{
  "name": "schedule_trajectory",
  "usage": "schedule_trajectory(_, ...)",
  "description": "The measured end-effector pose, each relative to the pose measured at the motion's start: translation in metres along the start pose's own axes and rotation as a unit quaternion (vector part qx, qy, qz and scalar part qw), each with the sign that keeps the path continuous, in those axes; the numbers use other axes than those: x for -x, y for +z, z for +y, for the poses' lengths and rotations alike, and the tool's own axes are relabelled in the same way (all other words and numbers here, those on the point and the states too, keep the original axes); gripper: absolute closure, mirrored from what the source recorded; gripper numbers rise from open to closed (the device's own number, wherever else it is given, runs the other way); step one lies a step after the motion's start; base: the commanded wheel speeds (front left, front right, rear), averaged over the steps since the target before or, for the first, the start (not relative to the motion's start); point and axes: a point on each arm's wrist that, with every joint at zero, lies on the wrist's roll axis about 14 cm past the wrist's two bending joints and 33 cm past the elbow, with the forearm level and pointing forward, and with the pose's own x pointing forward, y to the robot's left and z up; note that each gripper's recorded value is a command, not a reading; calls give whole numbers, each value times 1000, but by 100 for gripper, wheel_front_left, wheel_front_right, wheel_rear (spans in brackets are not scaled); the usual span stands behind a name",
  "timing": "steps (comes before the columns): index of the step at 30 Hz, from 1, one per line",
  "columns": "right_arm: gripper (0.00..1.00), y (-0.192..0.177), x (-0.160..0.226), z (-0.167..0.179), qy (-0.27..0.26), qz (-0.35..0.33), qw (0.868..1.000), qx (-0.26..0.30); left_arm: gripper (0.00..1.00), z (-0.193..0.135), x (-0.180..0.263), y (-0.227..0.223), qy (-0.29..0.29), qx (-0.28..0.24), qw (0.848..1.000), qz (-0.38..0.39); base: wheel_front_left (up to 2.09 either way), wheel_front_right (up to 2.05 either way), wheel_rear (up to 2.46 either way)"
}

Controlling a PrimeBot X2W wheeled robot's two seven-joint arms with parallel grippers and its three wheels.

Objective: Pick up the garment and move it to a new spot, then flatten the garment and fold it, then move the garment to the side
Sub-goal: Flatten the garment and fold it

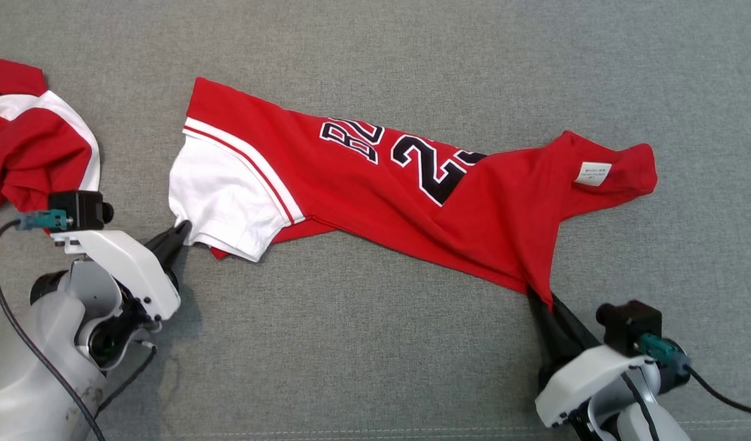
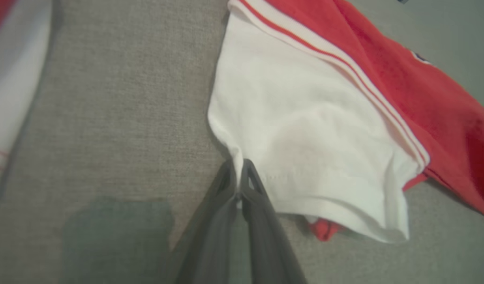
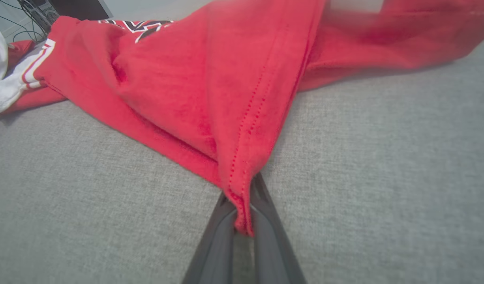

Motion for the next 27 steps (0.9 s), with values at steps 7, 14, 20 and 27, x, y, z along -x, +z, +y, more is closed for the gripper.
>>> schedule_trajectory(7, 100, -8, 30, -15, -35, 2, 999, -36, 100, -15, 19, -18, -28, 1, 1000, -9, 0, 0, 0)
schedule_trajectory(14, 100, 55, -4, -23, -13, -29, 994, -102, 100, -33, 28, 2, -59, -14, 998, 19, 0, 0, 0)
schedule_trajectory(20, 100, 293, -56, -4, 49, -215, 973, -63, 100, -93, 35, 192, -93, -91, 983, -130, 0, 0, 0)
schedule_trajectory(27, 100, 486, 31, 39, 50, -436, 898, 35, 100, -191, 160, 366, -111, -227, 873, -418, 0, 0, 0)
